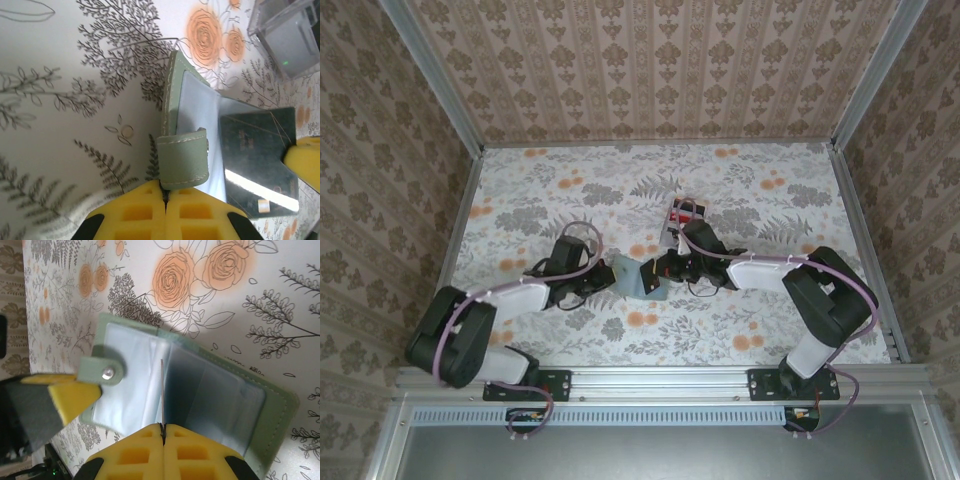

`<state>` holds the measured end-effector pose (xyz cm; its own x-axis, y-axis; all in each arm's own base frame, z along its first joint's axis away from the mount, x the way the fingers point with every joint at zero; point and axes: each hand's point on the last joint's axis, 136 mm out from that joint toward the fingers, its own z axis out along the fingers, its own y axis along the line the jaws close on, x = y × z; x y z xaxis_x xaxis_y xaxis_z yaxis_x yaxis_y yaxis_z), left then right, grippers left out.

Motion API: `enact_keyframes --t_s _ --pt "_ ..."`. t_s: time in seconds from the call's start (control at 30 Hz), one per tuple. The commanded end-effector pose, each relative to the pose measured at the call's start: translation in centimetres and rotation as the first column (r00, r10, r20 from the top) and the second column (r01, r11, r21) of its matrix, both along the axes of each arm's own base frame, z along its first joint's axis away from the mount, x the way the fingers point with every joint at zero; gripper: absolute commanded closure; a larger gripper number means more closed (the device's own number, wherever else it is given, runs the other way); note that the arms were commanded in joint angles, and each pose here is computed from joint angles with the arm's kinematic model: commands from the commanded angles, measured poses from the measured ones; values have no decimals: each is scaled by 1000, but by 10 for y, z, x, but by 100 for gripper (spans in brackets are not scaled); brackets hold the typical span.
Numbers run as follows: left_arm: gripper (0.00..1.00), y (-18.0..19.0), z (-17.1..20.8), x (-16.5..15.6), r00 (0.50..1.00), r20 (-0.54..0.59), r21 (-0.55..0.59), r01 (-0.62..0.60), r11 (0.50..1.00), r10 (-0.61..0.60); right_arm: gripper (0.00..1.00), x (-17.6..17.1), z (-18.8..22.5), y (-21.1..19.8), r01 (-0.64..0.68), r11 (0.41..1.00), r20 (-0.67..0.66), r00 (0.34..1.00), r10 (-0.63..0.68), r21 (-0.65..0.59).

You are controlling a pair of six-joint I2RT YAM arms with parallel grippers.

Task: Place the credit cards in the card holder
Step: Rotate the card holder at the center of the table, then insert the credit card into the card slot.

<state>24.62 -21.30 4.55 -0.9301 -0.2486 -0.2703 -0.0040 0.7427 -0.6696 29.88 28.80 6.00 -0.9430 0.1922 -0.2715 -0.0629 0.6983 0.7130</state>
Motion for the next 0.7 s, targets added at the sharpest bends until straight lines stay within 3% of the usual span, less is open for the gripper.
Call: enact_keyframes --t_s 0.0,0.27,0.67 --pt "100 14 -1 7 992 34 45 -124 991 122 100 5 -11 0 42 999 -8 999 -42 -4" --pt "100 5 -13 3 995 -11 26 -98 995 98 100 8 -24 24 15 992 -58 998 -8 126" --pt "100 0 -14 1 997 -18 26 -79 997 80 100 14 -39 29 31 989 -77 997 -20 146"
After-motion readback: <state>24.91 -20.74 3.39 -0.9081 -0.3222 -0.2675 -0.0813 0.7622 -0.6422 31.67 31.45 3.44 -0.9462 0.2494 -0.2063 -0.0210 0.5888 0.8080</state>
